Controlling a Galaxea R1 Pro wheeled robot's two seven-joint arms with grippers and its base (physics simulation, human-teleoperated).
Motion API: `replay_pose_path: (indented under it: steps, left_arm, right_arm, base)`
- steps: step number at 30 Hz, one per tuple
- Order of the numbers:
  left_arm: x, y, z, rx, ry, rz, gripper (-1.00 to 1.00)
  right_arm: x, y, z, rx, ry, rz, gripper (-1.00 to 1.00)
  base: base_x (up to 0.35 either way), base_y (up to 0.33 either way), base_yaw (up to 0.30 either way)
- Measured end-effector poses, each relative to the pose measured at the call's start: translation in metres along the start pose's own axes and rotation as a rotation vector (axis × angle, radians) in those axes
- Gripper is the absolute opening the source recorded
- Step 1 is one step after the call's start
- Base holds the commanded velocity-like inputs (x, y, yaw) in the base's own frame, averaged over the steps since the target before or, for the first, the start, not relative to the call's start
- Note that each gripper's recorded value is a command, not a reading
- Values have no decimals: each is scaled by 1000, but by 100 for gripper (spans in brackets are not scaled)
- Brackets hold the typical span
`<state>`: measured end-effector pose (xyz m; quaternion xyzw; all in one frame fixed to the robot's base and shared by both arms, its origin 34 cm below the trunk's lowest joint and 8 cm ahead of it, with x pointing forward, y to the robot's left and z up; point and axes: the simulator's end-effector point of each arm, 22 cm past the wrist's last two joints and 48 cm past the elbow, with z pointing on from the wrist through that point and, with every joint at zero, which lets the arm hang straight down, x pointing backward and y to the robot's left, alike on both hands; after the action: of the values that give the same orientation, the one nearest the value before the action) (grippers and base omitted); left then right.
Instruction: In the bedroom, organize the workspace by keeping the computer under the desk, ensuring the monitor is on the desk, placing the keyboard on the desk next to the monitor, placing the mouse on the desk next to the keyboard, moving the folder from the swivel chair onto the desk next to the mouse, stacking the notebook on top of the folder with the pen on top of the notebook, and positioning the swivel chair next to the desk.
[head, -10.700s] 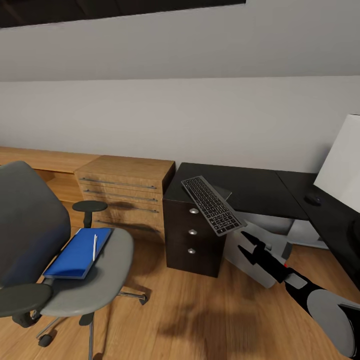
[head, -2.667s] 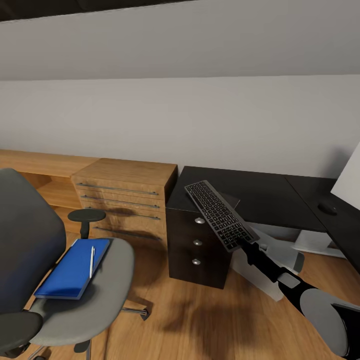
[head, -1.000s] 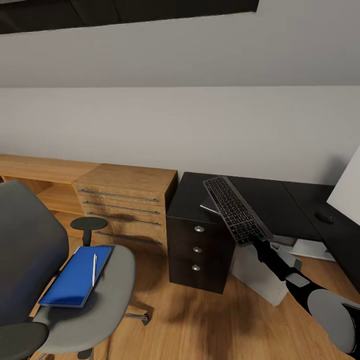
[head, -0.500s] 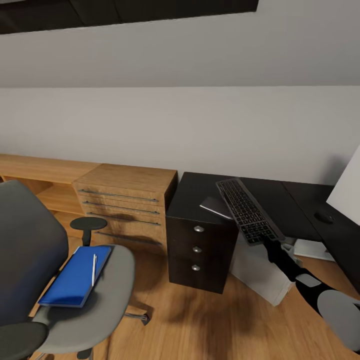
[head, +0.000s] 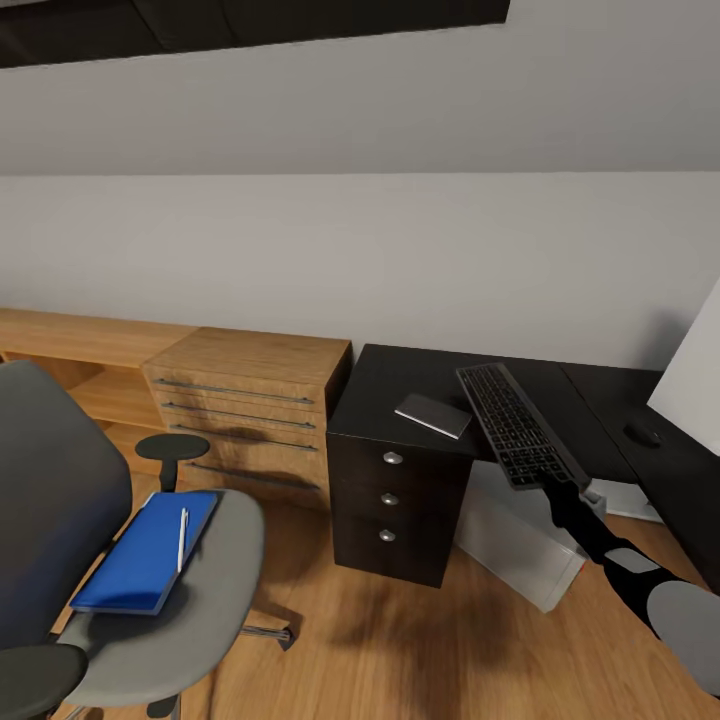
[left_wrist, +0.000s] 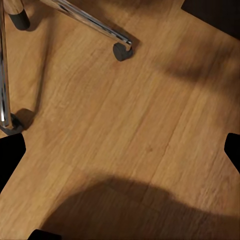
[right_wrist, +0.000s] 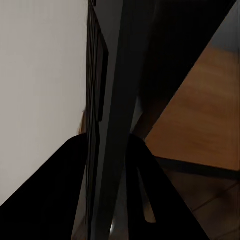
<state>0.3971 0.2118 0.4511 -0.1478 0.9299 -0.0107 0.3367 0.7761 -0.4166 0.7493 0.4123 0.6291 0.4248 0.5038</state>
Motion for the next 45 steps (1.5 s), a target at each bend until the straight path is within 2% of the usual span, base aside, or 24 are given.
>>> replay_pose_path:
  steps: [17,29,33,38,45]
  left_arm:
    - [2,0,-1,0,4,0,100]
    - [8,2,-2,-3,17,4,100]
    - [8,2,-2,-3,18,4,100]
    - [8,1,-2,-3,18,4,100]
    - [8,1,-2,-3,18,4,100]
  right_arm:
    - [-5,-10,0,45,-24,19,-100]
    - [-8,-11,0,50,-36,24,-100]
    - [-14,-12,-1,54,-64,-2,-100]
    - [-32,-18,-3,89,-157,-86,-100]
    - [-41,-24,-4,124,-200,-115,-100]
  base:
    - [0,0,0]
    - [0,0,0]
    - [0,0,0]
    - [0,0,0]
    - [0,0,0]
